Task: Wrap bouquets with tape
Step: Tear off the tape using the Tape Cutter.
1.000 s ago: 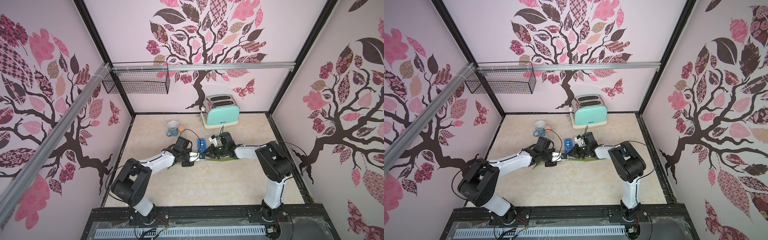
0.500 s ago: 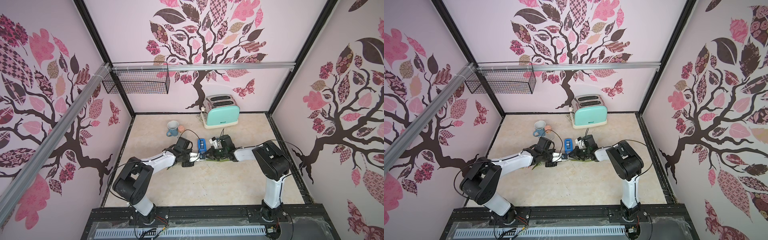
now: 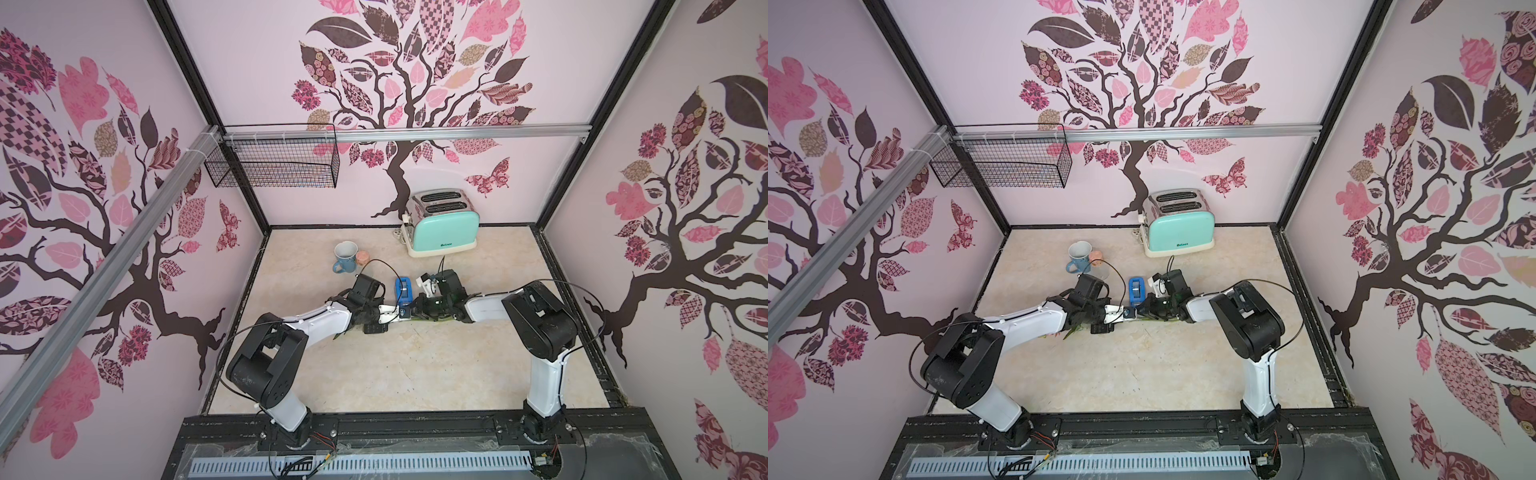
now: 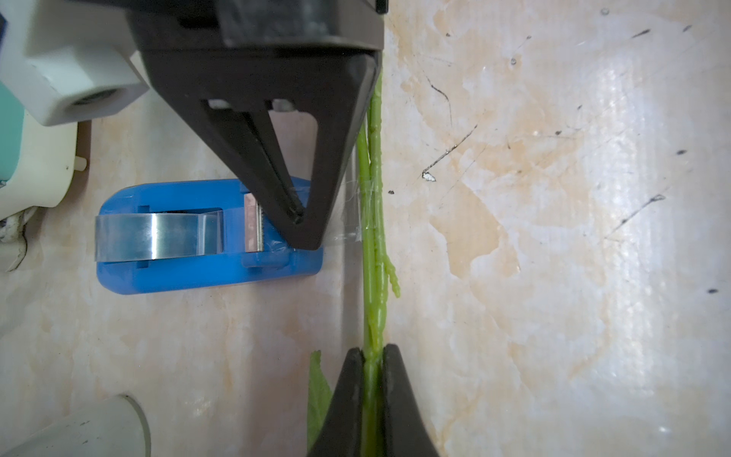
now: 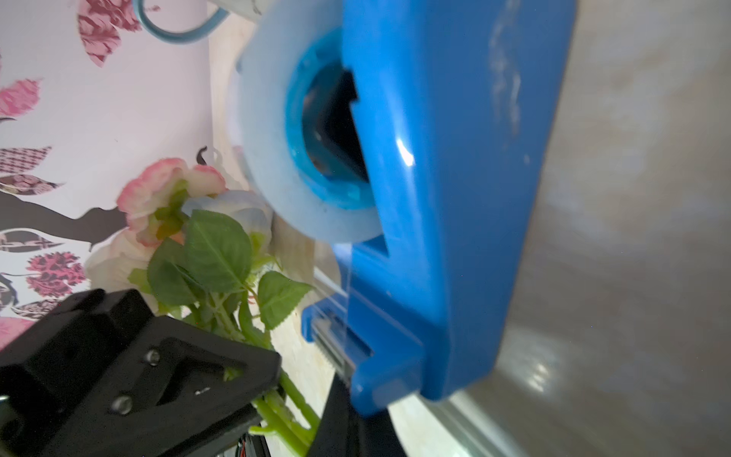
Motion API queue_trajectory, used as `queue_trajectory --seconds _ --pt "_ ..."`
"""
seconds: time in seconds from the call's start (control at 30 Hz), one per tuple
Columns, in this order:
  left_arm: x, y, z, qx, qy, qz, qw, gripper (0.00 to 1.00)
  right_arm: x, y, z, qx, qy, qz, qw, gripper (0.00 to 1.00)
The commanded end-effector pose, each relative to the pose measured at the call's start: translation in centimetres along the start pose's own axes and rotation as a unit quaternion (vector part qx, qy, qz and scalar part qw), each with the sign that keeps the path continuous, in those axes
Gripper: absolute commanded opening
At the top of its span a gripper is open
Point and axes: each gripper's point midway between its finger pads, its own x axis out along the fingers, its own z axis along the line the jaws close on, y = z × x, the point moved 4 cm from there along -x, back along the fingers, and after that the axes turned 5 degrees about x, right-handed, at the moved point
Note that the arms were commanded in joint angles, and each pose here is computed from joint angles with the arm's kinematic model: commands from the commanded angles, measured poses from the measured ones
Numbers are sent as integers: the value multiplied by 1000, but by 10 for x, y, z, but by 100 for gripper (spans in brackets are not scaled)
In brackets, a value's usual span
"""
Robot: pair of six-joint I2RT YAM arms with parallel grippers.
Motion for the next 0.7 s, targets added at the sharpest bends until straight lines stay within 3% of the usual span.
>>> queue_trajectory --seconds 0.0,0.13,0.3,0.33,0.4,0.5,0.67 --pt "4 -8 -15 5 34 -24 999 0 7 29 -75 72 148 10 986 0" --pt "4 -8 -16 6 35 -24 999 0 6 35 -84 69 196 17 978 0" --pt "3 -9 -15 7 33 -22 999 0 -5 25 -62 49 167 -10 985 0" --pt "2 -9 -15 7 32 -23 999 0 -10 20 -54 39 161 -25 986 5" --pt "-1 -11 -13 6 28 -27 999 0 -22 11 -33 21 146 -47 988 42" --pt "-11 -18 -9 8 15 -36 999 0 -44 0 1 -15 124 -77 989 74" --pt "-31 -27 -6 25 -3 -46 999 0 -85 -16 47 -82 123 -125 981 92"
